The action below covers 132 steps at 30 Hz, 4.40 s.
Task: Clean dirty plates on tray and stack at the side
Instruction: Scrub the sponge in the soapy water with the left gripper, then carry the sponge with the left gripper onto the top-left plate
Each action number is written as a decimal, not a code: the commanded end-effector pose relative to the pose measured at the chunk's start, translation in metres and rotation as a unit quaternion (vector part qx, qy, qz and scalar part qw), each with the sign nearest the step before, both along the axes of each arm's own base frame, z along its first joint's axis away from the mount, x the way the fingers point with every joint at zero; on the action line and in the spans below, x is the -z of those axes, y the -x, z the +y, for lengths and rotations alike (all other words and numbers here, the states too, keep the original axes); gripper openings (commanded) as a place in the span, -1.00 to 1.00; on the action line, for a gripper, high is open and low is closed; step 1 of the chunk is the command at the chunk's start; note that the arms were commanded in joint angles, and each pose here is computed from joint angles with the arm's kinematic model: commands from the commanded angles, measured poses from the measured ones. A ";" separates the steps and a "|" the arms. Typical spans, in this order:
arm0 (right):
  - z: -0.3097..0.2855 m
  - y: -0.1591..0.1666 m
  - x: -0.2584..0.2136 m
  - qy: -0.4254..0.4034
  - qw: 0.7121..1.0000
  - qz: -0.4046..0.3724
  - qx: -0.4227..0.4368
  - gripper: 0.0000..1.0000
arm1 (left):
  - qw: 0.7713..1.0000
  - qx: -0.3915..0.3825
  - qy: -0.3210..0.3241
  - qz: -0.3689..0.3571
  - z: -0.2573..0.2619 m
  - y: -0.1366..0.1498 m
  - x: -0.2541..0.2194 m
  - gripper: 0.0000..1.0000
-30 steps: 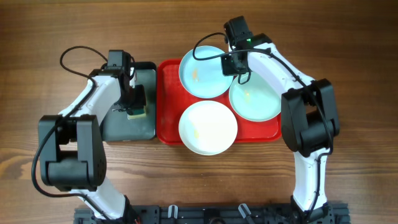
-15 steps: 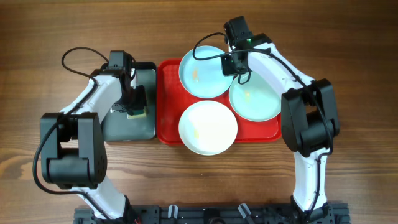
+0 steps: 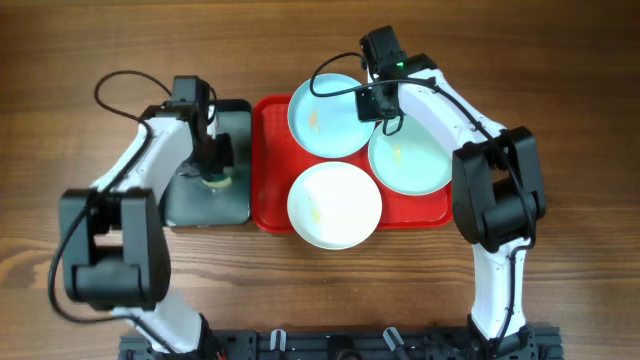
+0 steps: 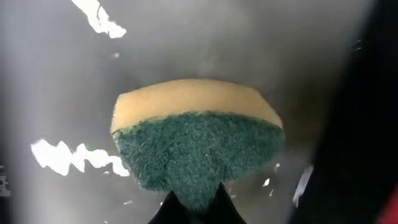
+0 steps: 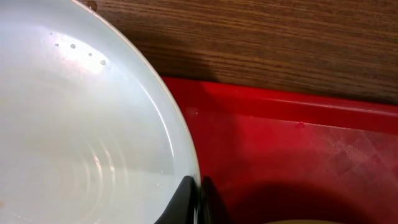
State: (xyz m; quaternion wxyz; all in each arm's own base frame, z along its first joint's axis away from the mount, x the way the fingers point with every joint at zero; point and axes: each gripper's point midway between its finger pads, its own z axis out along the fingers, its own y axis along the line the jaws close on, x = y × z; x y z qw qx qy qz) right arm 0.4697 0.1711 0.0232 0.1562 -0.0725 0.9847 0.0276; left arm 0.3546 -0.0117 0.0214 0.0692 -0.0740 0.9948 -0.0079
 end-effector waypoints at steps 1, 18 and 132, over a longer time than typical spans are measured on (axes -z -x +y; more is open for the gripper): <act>-0.004 0.005 0.011 0.017 1.000 0.012 0.001 -0.91 | 0.993 0.000 -0.003 -0.114 0.000 -0.028 -0.071 -0.92; -0.004 0.009 0.012 0.016 1.000 0.020 0.000 -0.91 | 0.965 0.000 0.003 -0.262 0.000 -0.027 -0.172 -0.92; 0.070 0.034 0.030 -0.149 0.984 0.088 -0.051 -0.91 | 0.981 0.029 0.157 -0.111 -0.132 -0.079 -0.010 -0.92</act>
